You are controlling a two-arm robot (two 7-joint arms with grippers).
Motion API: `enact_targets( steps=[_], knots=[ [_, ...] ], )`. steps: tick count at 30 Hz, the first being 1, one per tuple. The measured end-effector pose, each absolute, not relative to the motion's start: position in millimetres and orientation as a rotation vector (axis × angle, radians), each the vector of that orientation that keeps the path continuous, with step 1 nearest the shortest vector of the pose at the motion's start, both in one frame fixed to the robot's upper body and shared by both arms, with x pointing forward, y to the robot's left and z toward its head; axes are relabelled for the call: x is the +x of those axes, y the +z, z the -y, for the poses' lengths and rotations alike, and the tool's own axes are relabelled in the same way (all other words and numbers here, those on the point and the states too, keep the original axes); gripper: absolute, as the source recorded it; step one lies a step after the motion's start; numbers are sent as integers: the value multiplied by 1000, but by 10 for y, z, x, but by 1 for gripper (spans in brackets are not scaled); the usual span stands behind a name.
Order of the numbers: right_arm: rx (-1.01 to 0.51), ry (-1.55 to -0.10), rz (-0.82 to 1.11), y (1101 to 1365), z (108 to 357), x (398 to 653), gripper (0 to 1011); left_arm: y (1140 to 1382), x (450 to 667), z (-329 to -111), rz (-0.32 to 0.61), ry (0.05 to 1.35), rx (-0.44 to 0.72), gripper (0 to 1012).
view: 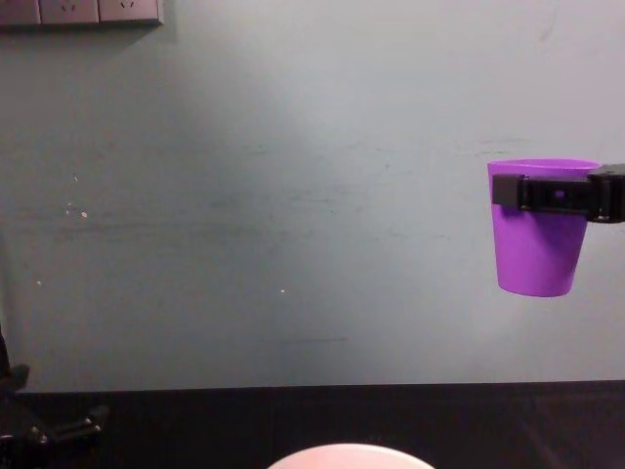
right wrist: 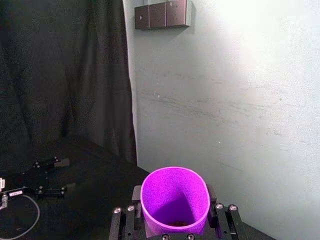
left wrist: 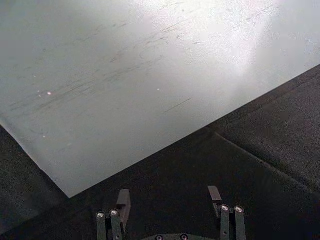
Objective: Pick up the cup and pour the mung beans from the cup into the bowl.
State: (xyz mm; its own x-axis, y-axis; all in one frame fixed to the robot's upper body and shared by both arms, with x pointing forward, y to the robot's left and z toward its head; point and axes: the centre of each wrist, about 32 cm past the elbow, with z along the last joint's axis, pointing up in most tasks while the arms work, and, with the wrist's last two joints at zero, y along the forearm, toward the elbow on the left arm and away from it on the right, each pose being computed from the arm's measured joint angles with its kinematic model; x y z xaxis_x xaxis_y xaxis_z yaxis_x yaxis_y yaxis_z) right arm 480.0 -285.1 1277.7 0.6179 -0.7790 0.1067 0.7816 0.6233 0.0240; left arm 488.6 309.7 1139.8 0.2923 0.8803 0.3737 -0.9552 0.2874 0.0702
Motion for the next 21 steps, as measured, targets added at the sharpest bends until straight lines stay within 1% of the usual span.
enact_targets(
  steps=[21],
  knots=[
    [-27,-898,112,12764,2849,4801,723,11398,4886,-3097,285,1248,304,1003]
  ],
)
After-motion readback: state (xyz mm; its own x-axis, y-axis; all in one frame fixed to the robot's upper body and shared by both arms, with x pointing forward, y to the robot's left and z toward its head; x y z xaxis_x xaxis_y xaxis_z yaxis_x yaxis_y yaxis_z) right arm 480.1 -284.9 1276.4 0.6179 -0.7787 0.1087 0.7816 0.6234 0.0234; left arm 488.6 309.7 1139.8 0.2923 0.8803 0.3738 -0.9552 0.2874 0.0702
